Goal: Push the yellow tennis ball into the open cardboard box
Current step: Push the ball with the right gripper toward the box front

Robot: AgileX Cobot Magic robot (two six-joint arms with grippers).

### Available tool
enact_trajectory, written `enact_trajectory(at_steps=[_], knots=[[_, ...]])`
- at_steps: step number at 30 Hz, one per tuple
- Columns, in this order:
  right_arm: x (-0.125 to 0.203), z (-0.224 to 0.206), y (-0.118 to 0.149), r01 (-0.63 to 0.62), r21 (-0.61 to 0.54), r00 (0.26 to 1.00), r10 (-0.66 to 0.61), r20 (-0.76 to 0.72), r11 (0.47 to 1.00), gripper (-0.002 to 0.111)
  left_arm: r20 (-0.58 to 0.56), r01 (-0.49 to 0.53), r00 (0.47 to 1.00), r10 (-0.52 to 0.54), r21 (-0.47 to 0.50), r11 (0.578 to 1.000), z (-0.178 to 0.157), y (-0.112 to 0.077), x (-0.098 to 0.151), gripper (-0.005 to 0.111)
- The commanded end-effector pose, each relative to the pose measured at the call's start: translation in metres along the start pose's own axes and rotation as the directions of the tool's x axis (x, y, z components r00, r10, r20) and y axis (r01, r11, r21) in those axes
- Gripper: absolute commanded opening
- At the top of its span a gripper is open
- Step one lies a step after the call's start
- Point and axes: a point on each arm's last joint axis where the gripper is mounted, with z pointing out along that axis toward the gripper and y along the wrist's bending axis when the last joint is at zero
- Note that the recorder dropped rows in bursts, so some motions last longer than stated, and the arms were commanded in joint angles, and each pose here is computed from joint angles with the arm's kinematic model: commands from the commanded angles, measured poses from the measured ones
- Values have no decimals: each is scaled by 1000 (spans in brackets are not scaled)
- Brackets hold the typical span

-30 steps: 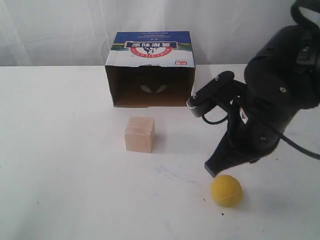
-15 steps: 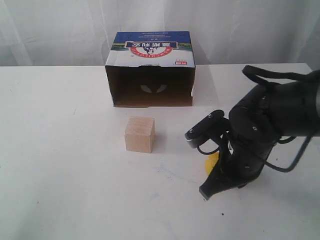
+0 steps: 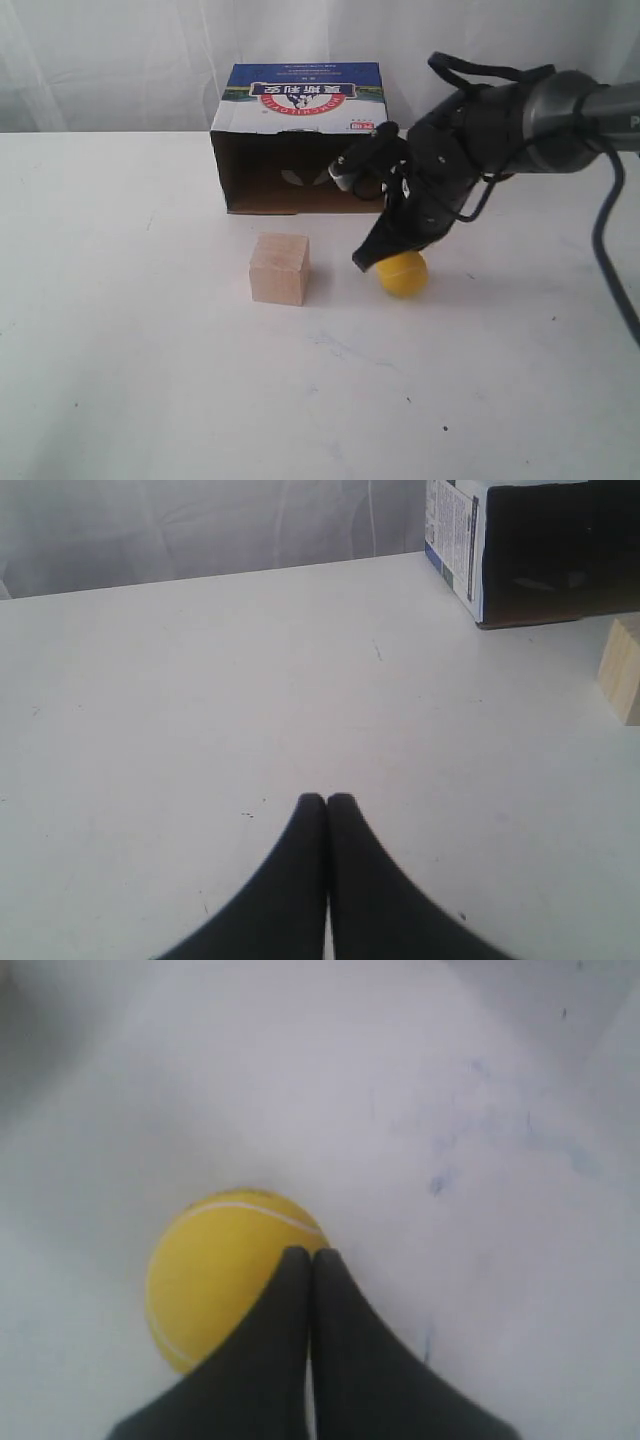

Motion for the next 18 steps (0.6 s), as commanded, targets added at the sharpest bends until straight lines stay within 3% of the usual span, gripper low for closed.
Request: enact_trajectory(at_steps=[1,5,8,18], knots=[[-40,-26,-21,-10,57,992,3,125,998,0,2,4,1000,-4,11,1000,0,-1,1,0],[-62,-79,-37,-45,106,970,18,244,993,0,2,4,1000,-4,11,1000,0,-1,1,0],[-56,-103,-42,-105,107,971,79,227,989,0,2,4,1000,-4,11,1000,0,-1,1,0],[-15,-73,-1,-94,-25,995,95,33,995,0,2,4,1000,-4,11,1000,0,-1,1,0]])
